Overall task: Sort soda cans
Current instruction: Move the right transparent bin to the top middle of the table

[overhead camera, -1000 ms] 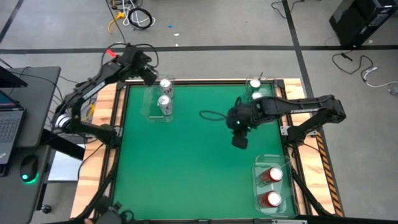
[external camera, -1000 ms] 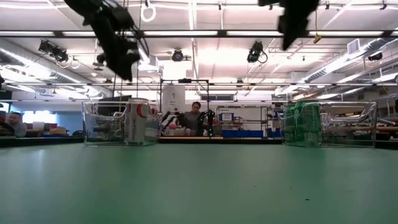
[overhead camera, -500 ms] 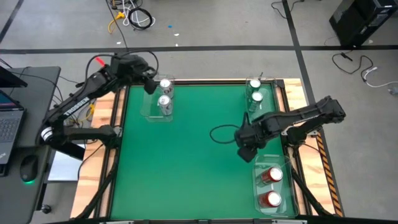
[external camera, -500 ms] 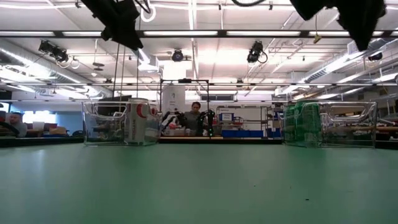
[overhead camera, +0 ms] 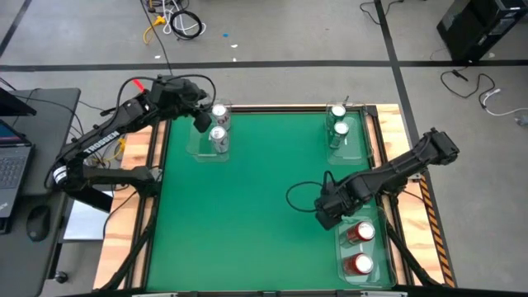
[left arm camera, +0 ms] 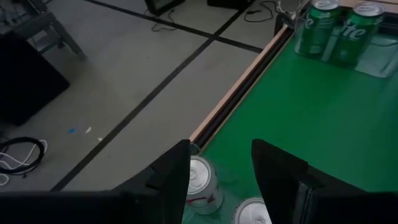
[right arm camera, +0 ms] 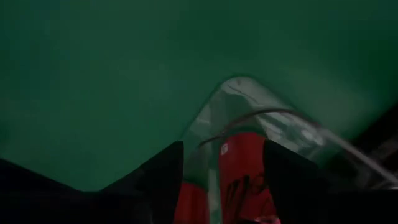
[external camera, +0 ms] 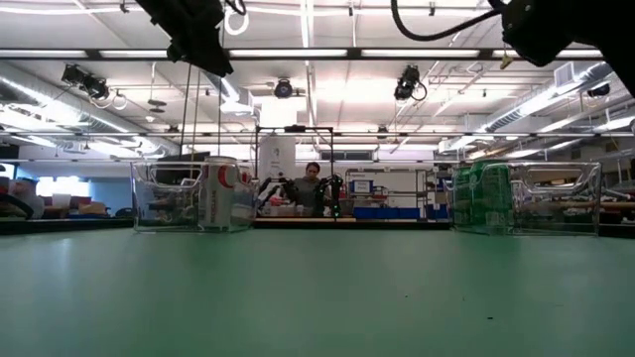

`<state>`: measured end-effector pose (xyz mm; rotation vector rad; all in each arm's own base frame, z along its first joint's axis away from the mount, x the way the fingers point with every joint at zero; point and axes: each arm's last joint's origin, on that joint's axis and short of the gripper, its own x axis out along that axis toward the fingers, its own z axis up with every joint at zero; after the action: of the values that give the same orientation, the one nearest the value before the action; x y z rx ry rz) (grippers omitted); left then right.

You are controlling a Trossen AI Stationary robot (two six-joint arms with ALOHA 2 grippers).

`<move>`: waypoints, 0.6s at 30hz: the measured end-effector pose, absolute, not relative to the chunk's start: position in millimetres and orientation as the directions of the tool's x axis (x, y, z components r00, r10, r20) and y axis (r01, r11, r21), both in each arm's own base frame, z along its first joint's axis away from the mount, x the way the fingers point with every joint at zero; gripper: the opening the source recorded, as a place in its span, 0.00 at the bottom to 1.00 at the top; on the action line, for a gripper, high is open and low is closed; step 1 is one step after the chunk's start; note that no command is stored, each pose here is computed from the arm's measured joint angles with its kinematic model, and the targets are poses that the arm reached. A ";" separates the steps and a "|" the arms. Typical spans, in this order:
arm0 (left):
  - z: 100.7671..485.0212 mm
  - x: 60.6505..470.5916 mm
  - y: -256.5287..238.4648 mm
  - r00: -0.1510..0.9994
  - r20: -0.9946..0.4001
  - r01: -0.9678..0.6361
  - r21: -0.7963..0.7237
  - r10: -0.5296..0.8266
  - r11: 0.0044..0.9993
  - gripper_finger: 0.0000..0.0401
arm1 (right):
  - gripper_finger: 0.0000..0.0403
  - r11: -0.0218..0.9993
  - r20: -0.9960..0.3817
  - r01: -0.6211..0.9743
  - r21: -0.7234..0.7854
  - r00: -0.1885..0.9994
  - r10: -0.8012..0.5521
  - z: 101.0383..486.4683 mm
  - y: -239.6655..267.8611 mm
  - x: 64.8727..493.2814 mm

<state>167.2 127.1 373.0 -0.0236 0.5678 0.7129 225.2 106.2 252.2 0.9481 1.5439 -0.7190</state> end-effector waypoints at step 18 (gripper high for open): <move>372.6 167.2 127.0 0.611 -0.503 -0.623 0.169 0.611 0.764 0.44 | 0.18 0.494 -0.984 0.855 0.156 0.090 0.154 216.0 99.1 234.0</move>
<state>167.2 127.0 372.6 -0.0237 0.5719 0.7117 234.0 99.1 216.0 0.9531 1.4084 -0.6609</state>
